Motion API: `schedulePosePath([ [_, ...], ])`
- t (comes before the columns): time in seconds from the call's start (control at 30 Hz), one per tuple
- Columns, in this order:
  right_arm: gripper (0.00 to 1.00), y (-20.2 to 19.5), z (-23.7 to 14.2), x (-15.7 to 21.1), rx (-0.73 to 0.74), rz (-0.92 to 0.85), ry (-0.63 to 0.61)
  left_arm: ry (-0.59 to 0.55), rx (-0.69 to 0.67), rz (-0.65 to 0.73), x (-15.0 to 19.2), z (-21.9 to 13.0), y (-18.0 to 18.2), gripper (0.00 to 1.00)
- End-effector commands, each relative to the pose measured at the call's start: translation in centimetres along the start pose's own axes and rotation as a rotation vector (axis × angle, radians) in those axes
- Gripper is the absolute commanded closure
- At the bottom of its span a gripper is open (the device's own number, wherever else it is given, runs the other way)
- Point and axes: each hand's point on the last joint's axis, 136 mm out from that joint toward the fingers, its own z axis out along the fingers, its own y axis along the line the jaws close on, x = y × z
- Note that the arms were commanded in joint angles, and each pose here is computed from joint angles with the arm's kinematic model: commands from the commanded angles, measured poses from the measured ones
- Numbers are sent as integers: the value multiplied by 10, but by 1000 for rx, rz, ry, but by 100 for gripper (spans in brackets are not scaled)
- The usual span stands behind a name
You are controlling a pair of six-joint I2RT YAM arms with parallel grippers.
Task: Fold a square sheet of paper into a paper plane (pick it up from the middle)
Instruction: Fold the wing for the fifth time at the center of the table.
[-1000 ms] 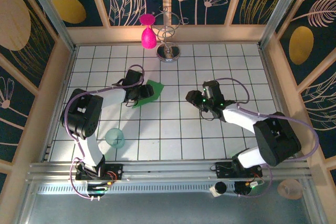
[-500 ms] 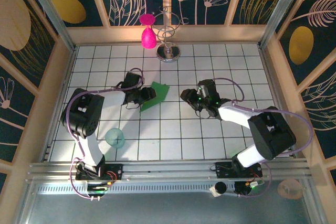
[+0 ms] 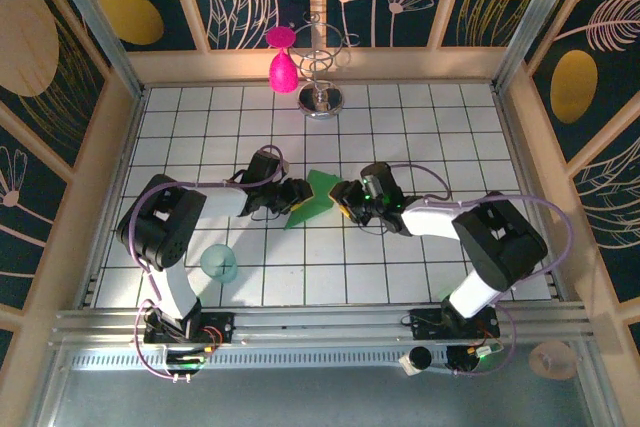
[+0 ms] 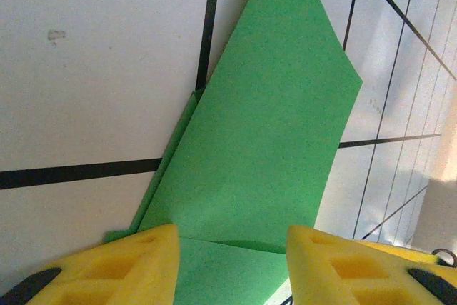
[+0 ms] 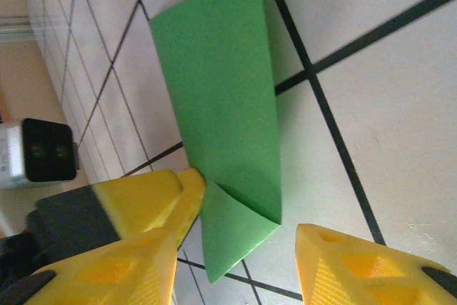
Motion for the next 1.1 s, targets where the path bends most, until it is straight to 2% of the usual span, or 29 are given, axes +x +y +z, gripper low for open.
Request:
schedulePosePath([
  [0.0, 52, 2, 10, 11, -9, 33, 45, 27, -24, -55, 9, 3, 13, 55],
  [0.17, 52, 2, 23, 18, -2, 32, 87, 27, -31, -58, 9, 4, 15, 55],
  [0.4, 62, 14, 30, 19, -65, 6, 110, 34, -33, -56, 9, 6, 15, 56],
  [0.6, 73, 22, 27, 14, -107, -17, 88, 30, -21, -43, 6, 4, 8, 56],
  [0.77, 87, 28, 21, 6, -123, -38, 49, 17, 14, -16, 1, 0, -7, 56],
  [0.9, 97, 33, 14, 1, -125, -54, 15, -39, 66, 71, -11, -14, -32, 54],
  [1.07, 98, 32, 0, -12, -113, -46, -45, -149, 135, 249, -18, -43, -61, 48],
])
